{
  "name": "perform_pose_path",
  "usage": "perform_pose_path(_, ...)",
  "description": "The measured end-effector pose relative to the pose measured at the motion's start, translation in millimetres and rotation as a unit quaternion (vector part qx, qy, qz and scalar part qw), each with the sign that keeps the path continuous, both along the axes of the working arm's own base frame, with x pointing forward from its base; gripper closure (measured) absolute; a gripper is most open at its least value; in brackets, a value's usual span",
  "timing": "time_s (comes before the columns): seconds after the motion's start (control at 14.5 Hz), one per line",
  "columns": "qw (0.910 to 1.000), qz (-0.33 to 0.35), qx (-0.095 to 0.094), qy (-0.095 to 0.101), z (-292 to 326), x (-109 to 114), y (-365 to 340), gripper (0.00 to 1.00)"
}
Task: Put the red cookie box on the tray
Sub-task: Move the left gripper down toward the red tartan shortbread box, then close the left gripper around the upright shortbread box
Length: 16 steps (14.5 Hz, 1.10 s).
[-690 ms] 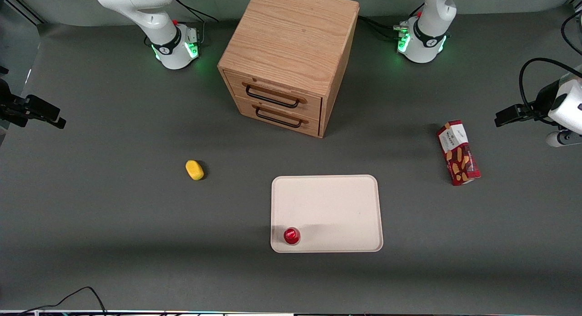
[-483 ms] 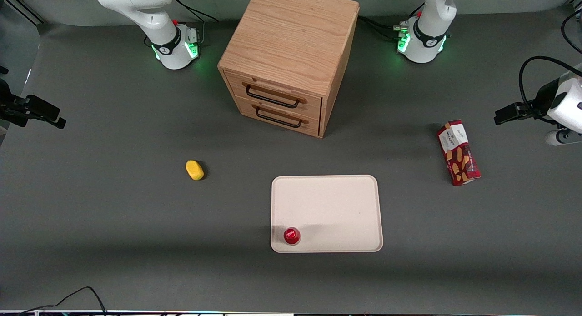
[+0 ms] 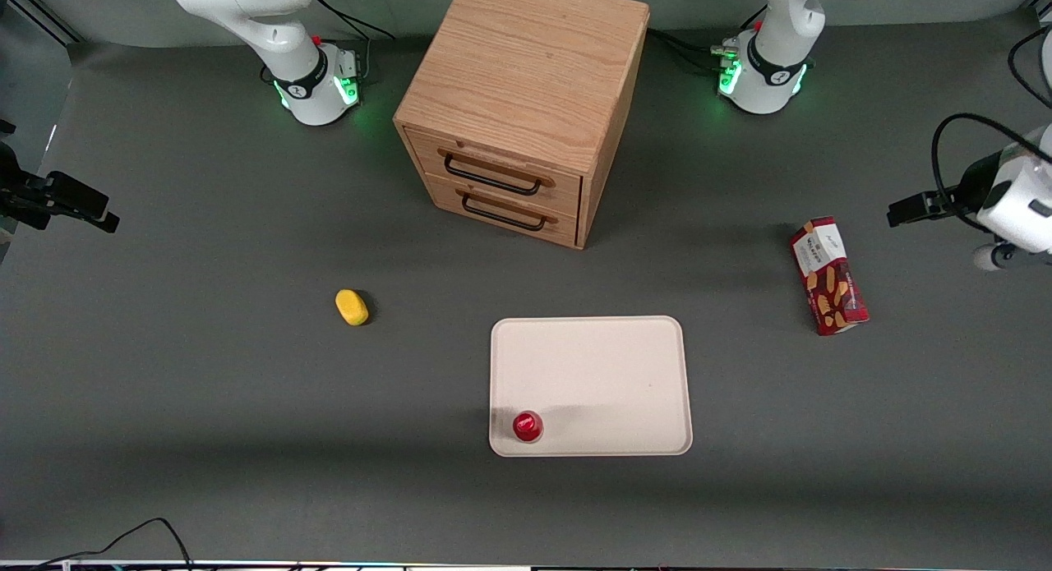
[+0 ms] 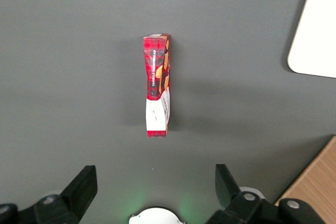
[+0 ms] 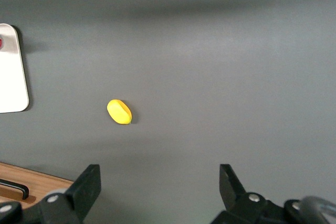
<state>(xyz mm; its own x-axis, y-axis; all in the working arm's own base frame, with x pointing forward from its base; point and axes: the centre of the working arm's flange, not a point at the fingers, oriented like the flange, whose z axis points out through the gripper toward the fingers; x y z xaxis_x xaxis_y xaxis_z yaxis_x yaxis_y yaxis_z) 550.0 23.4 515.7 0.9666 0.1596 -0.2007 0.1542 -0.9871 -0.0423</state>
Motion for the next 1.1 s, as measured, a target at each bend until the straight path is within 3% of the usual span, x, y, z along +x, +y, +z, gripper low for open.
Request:
perform_pose_path(0.28, 0.9999, 0.012, 0.001, -0.003, -95, -4, 25, 0.0)
perform_pose_path(0.83, 0.9952, 0.01, 0.013, -0.096, -235, -37, 27, 0.0)
perform_pose_path(1.1, 0.9933, 0.017, 0.009, -0.114, -278, -37, 29, 0.04)
